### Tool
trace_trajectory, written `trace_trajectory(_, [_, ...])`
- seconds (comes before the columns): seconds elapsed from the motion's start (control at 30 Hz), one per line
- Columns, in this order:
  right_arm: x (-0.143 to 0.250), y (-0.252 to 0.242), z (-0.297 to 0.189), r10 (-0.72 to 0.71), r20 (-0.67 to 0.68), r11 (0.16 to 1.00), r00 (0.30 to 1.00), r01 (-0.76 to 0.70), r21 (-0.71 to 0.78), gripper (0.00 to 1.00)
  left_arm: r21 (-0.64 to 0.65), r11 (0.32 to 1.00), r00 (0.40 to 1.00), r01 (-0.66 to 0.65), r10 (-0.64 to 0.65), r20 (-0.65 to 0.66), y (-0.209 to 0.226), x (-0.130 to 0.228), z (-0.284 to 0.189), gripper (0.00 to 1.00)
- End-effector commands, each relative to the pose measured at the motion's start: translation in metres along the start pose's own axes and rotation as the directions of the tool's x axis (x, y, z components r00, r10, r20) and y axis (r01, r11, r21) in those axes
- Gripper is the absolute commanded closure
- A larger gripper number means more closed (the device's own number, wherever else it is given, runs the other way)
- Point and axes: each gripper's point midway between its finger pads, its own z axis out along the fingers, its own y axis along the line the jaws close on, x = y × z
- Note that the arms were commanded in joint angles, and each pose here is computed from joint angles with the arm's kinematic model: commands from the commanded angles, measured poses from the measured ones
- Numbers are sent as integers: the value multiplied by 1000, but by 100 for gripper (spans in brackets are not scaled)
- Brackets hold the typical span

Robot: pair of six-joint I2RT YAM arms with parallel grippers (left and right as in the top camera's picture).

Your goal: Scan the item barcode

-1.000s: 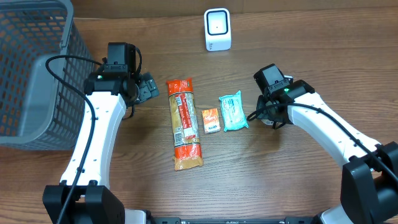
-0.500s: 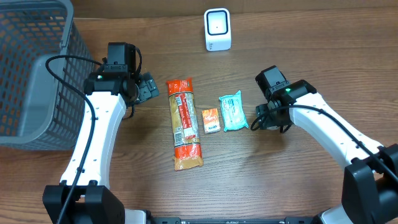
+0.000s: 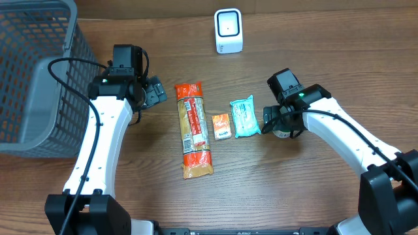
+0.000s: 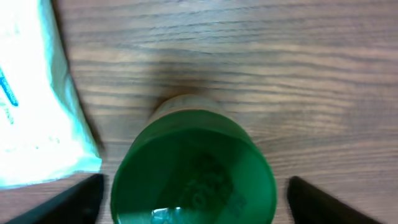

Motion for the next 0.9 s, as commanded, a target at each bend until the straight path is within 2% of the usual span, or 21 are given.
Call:
trace_trajectory(0.0, [-1, -4, 2, 93, 7, 996, 996, -93, 20, 24, -13, 1000, 1000, -12, 12, 4, 2, -1, 1, 0])
trace_trajectory(0.07, [-1, -3, 2, 91, 4, 996, 996, -91, 18, 28, -13, 1000, 1000, -12, 12, 4, 2, -1, 1, 0])
trace_trajectory(0.2, [1, -1, 2, 43, -4, 999, 999, -43, 3, 29, -13, 1000, 1000, -12, 12, 4, 2, -1, 1, 0])
trace_trajectory(0.37, [9, 14, 1, -159, -36, 984, 987, 156, -92, 29, -13, 1000, 1000, -12, 12, 4, 2, -1, 1, 0])
trace_trajectory(0.47, [12, 15, 1, -218, -45, 972, 975, 212, -102, 28, -13, 1000, 1000, -12, 12, 4, 2, -1, 1, 0])
trace_trajectory(0.63, [12, 15, 1, -213, -44, 973, 976, 208, -103, 0, -13, 1000, 1000, -12, 12, 4, 2, -1, 1, 0])
trace_trajectory(0.87, [5, 18, 1, -97, -25, 990, 995, 94, -105, 0, -13, 1000, 1000, -12, 12, 4, 2, -1, 1, 0])
